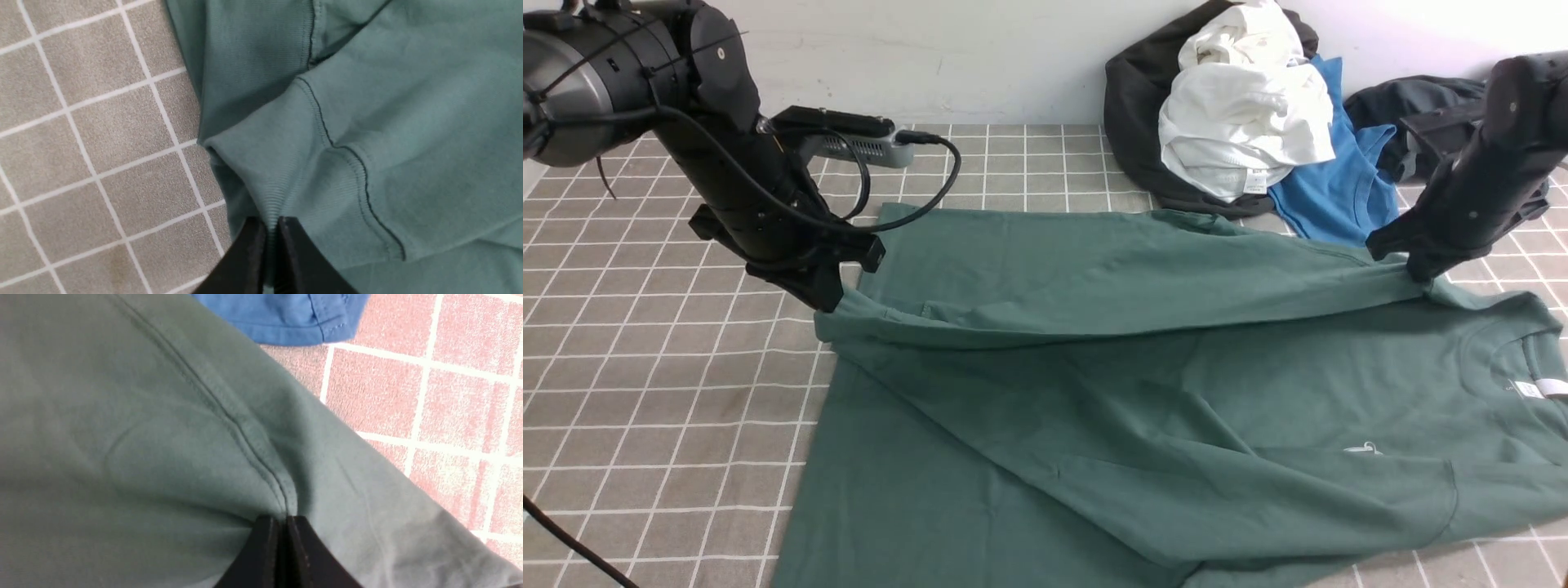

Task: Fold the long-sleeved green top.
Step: Use the left arm to drag and drop the cuff onto the cuff closest to the left arm

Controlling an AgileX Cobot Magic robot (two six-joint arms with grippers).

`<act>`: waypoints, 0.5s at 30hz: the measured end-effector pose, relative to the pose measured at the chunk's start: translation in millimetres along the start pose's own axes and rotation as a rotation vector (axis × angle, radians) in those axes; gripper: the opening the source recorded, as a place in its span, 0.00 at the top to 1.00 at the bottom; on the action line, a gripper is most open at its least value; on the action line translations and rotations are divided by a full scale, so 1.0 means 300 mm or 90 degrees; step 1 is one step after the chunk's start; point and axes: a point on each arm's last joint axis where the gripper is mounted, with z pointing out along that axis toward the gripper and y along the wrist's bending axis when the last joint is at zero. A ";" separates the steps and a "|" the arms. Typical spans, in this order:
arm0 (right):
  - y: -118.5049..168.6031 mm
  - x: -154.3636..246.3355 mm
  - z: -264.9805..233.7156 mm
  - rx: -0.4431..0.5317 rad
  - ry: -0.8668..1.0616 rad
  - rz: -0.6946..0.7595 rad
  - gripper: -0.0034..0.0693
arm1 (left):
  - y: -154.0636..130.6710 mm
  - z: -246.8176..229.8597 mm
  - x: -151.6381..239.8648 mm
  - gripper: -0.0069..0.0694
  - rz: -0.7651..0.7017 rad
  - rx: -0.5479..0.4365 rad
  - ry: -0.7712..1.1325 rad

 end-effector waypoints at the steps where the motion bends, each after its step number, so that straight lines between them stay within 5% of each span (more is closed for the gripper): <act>1: 0.000 0.000 0.000 0.000 0.001 -0.001 0.95 | 0.001 0.006 0.001 0.89 0.003 0.001 0.005; 6: -0.001 0.014 0.000 -0.005 0.026 -0.003 0.95 | 0.013 0.073 0.013 0.80 0.008 0.003 0.056; 15: -0.012 0.029 -0.132 -0.003 0.039 0.027 0.86 | -0.012 -0.027 0.040 0.43 0.012 0.014 0.068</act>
